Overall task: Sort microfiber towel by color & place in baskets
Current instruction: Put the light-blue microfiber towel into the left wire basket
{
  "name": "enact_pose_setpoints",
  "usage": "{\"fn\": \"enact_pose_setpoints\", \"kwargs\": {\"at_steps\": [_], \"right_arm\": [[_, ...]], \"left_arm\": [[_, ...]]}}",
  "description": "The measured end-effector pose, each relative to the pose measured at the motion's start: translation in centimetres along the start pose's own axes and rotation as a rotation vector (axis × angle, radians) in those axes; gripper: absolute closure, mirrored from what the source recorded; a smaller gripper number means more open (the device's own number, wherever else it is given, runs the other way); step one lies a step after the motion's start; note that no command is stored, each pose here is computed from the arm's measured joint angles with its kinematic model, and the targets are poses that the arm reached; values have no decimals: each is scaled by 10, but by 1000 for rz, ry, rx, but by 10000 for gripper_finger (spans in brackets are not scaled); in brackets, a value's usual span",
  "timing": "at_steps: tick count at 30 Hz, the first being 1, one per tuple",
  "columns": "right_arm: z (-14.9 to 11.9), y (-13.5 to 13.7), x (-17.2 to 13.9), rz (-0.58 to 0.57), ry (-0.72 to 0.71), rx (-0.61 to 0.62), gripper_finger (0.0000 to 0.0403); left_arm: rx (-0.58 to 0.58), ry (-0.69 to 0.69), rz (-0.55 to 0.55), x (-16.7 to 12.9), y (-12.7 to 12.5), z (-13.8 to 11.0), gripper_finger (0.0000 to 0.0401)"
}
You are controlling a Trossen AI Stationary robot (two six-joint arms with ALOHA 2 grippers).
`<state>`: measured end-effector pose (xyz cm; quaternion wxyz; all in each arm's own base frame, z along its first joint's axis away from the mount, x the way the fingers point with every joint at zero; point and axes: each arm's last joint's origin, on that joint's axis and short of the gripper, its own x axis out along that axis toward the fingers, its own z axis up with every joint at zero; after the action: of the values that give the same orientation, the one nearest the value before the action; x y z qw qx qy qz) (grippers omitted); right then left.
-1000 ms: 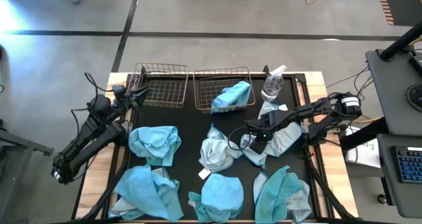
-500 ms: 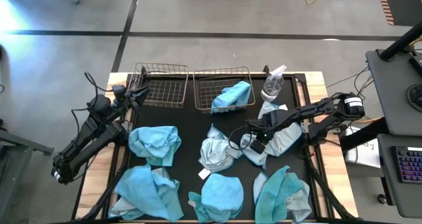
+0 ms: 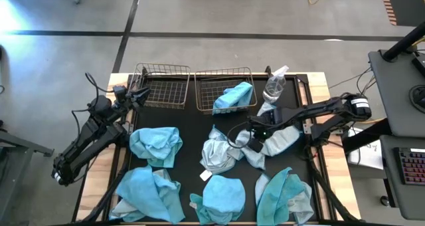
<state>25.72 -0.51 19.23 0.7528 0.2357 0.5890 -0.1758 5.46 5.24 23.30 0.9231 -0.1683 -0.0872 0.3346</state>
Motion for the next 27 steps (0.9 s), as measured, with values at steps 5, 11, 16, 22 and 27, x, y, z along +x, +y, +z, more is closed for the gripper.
{"fn": "enact_pose_setpoints", "kwargs": {"at_steps": [5,11,16,22,27], "right_arm": [[15,7,-30,0,-148,-43,391],[28,12,-72,-59,-359,-67,391],[38,13,-106,-159,-550,-87,391],[51,17,-139,-236,-758,-114,391],[61,20,-161,-321,-883,-135,390]], "left_arm": [[-1,2,1,0,0,0,322],[-1,2,1,0,0,0,322],[0,3,1,0,0,0,322],[-1,10,4,1,1,-2,322],[-1,9,4,1,1,-2,322]]}}
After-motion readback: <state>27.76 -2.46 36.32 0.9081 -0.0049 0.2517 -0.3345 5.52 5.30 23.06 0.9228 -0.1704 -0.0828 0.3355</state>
